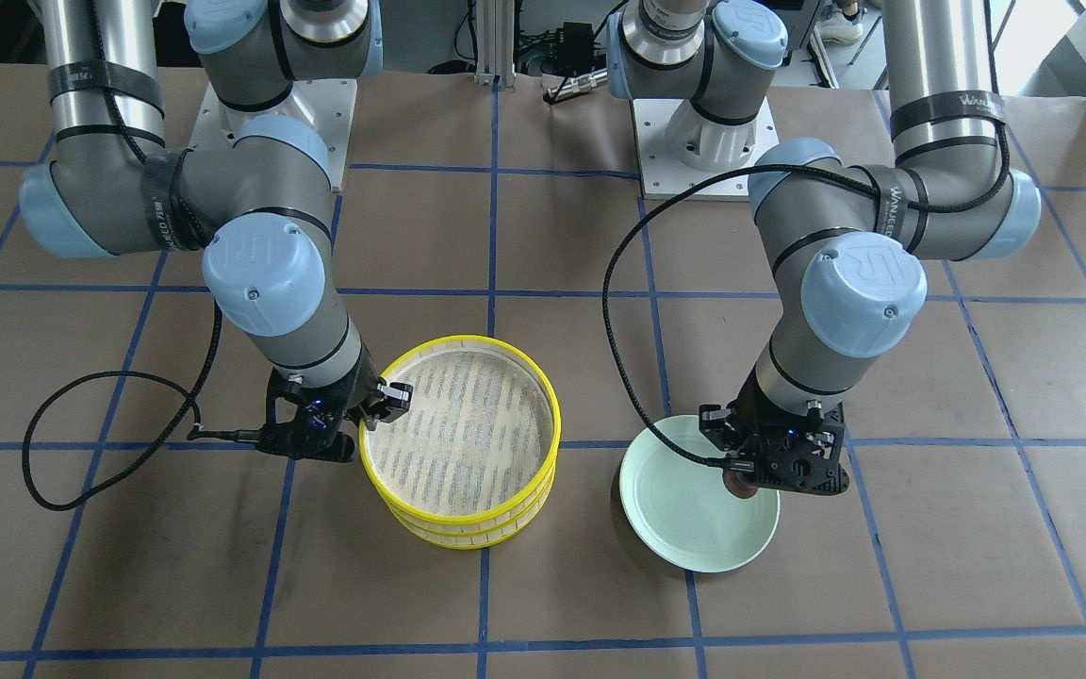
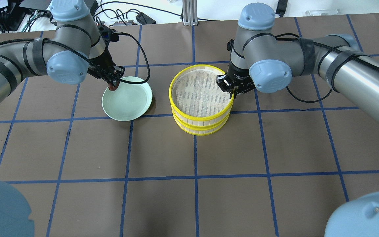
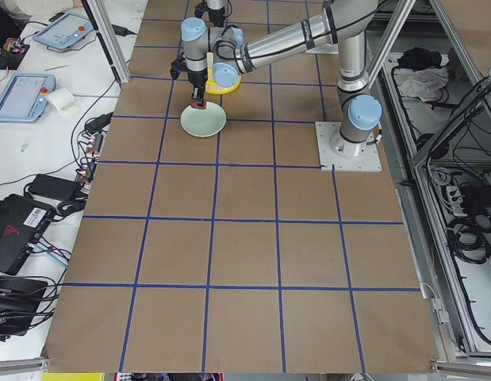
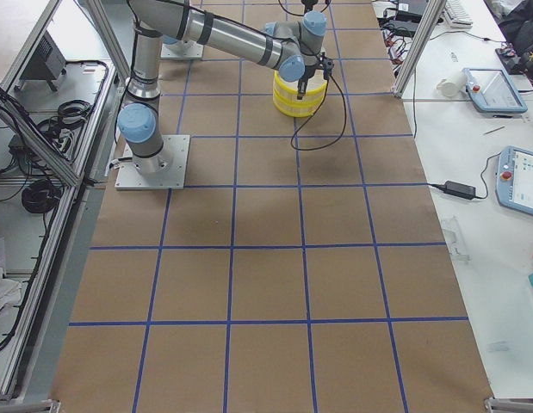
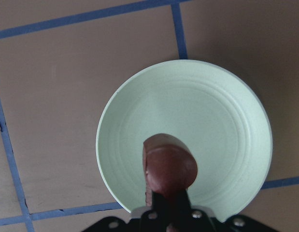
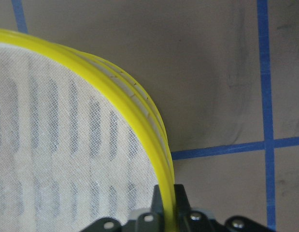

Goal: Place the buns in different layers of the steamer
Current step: 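Lift the dark red bun over the steamer while the right gripper releases and withdraws, then lower the dark red bun into the top tier and open the left gripper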

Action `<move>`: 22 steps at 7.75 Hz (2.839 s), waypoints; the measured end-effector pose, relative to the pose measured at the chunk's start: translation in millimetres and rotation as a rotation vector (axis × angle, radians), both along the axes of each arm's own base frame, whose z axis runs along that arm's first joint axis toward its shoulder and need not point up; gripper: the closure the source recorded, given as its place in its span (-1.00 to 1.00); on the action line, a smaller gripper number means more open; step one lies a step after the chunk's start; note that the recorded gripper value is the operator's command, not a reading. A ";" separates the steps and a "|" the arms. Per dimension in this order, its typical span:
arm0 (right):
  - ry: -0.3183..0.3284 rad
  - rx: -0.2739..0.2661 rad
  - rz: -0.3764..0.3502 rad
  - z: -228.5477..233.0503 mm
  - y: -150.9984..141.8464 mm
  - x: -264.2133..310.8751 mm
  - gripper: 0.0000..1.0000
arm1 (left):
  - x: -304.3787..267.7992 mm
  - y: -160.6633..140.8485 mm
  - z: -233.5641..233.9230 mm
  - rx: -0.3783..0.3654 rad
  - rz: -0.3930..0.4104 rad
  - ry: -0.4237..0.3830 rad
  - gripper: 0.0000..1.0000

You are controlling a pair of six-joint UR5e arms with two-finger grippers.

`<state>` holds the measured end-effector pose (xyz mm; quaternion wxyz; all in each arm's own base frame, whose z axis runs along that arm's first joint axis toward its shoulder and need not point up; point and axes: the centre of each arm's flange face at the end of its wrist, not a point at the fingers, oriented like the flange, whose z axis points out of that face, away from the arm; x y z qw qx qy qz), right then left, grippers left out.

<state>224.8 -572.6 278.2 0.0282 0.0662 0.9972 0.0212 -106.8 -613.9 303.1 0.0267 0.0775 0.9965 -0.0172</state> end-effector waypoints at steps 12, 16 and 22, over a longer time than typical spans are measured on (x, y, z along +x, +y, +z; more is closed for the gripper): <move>0.001 -0.049 0.008 90.9 0.0 -23.4 -0.54 | -11.9 2.6 14.2 -0.030 -0.015 0.001 1.00; 0.054 -0.030 0.065 204.1 46.2 -108.7 -0.65 | -120.6 25.2 64.4 -0.130 0.046 0.094 1.00; 0.067 -0.023 0.086 211.7 57.1 -114.4 -0.66 | -224.9 64.5 54.6 -0.102 0.072 0.249 0.16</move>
